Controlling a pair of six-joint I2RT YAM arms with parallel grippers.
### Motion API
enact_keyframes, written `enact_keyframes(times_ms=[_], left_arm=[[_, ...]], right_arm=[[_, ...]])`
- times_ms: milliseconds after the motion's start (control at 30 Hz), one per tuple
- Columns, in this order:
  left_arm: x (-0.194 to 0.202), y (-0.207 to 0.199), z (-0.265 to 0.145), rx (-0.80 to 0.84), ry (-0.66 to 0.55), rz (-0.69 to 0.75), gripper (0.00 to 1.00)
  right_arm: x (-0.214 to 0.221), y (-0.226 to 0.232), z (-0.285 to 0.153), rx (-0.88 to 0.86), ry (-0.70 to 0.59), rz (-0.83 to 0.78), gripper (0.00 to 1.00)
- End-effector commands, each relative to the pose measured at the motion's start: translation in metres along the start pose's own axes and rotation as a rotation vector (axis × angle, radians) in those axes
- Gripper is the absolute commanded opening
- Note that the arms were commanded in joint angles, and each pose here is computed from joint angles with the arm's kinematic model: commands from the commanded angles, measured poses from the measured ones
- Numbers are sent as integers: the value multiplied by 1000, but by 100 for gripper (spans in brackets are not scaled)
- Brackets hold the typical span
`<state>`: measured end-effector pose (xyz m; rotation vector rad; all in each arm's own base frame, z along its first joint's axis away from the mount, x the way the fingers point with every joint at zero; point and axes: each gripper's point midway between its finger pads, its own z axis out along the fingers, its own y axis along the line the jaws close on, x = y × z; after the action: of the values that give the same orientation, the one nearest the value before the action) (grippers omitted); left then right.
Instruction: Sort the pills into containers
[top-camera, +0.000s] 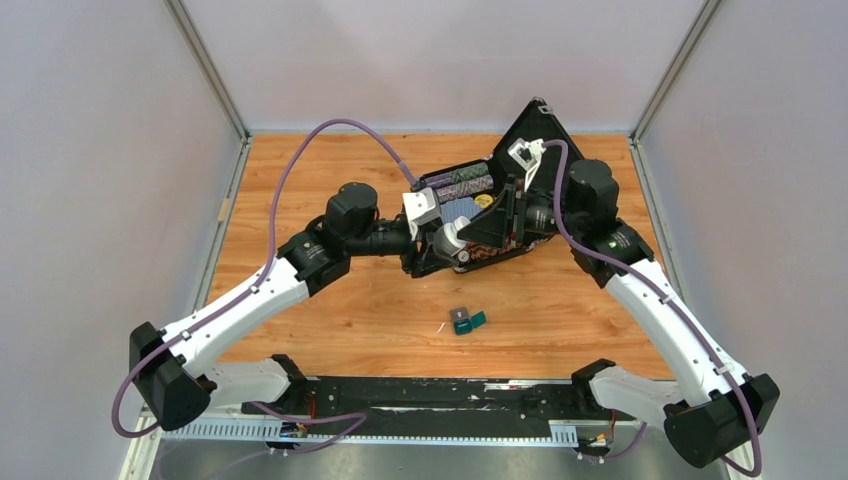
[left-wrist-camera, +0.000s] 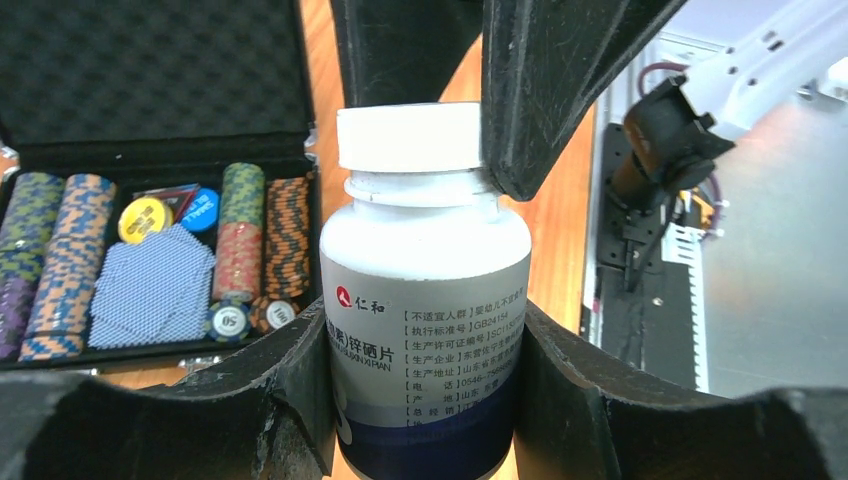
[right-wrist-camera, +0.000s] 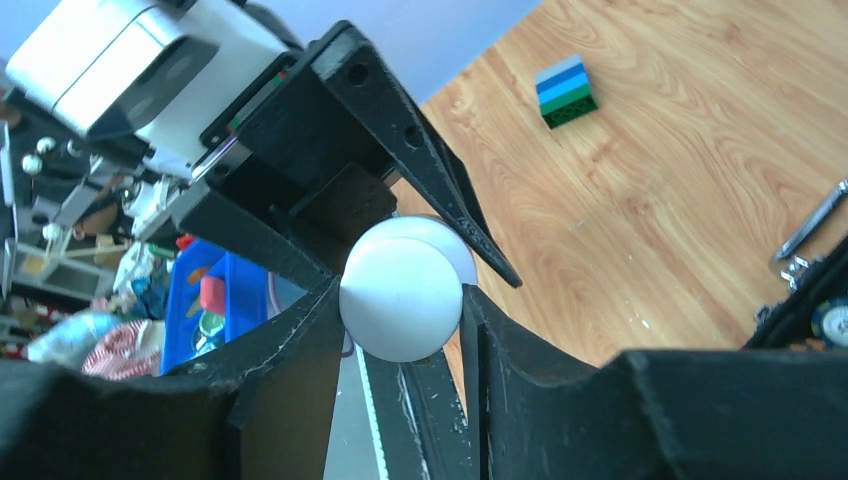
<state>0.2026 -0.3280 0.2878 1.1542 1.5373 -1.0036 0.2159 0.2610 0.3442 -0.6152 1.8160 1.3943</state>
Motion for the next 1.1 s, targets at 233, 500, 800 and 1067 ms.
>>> enact_keyframes(times_ms=[233,500,800,1067], left_arm=[[-9,-47,-21,253,24,28,0],[4,-39,-21,202,46,36,0],[35,-17,-16,62,89,22,0],[69,-29,0,67,160,13,0]], right_arm=[[-29,21,-19,-147,-55,-364,35],[-44,2,-26,-32,-109,-254,35],[17,-129,-61,688,-175,272,37],[134,-191,-121,1145,-151,557,36]])
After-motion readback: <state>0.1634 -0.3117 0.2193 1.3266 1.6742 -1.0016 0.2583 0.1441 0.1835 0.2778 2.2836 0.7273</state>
